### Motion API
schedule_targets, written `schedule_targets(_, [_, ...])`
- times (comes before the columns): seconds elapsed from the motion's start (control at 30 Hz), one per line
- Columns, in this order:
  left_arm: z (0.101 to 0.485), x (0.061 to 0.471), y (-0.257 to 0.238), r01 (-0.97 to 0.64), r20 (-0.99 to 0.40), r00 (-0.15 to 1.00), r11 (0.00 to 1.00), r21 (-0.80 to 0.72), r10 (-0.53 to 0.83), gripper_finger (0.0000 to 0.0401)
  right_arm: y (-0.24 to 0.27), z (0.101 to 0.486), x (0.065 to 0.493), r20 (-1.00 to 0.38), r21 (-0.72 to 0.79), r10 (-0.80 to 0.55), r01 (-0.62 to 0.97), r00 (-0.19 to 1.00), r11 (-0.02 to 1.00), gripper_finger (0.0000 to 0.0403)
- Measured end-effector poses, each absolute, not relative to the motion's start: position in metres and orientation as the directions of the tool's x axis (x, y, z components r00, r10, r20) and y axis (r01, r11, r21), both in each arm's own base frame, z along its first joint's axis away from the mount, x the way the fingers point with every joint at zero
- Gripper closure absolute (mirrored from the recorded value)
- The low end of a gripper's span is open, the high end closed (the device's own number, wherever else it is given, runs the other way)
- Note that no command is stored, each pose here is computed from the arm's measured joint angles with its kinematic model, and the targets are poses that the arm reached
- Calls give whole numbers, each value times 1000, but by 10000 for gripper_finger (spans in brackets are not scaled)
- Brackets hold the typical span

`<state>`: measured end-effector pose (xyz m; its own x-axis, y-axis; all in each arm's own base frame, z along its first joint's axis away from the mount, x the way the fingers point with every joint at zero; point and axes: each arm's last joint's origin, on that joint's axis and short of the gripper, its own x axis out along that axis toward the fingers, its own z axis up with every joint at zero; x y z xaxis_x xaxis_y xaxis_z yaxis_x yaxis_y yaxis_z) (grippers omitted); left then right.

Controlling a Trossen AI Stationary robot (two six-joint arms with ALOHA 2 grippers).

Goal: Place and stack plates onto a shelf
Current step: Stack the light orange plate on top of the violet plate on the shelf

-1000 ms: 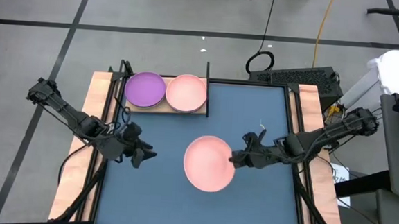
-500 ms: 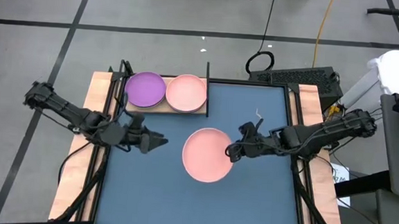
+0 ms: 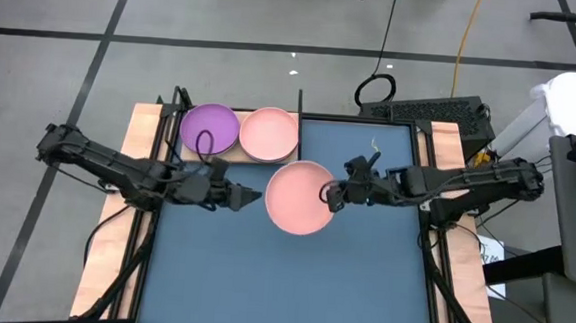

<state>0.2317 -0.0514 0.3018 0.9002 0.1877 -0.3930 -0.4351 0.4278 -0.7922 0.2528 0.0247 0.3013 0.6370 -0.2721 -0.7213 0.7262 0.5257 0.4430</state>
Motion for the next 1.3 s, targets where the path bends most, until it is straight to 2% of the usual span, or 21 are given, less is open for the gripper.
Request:
schedule_targets(0.4, [288, 253, -47, -467, -399, 884, 416, -780, 245, 99, -6, 301, 256, -722, 414, -319, 753, 614, 511, 403])
schedule_targets(0.73, [283, 262, -31, -523, -391, 850, 471, -711, 353, 167, -16, 303, 259, -697, 427, -346, 750, 629, 505, 403])
schedule_targets(1.1, [270, 275, -20, -592, -403, 803, 504, -629, 439, 217, -19, 306, 262, -660, 451, -370, 738, 654, 501, 402])
schedule_targets(1.3, [269, 277, -20, -606, -385, 788, 495, -623, 480, 286, -19, 307, 262, -655, 446, -384, 743, 651, 499, 402])
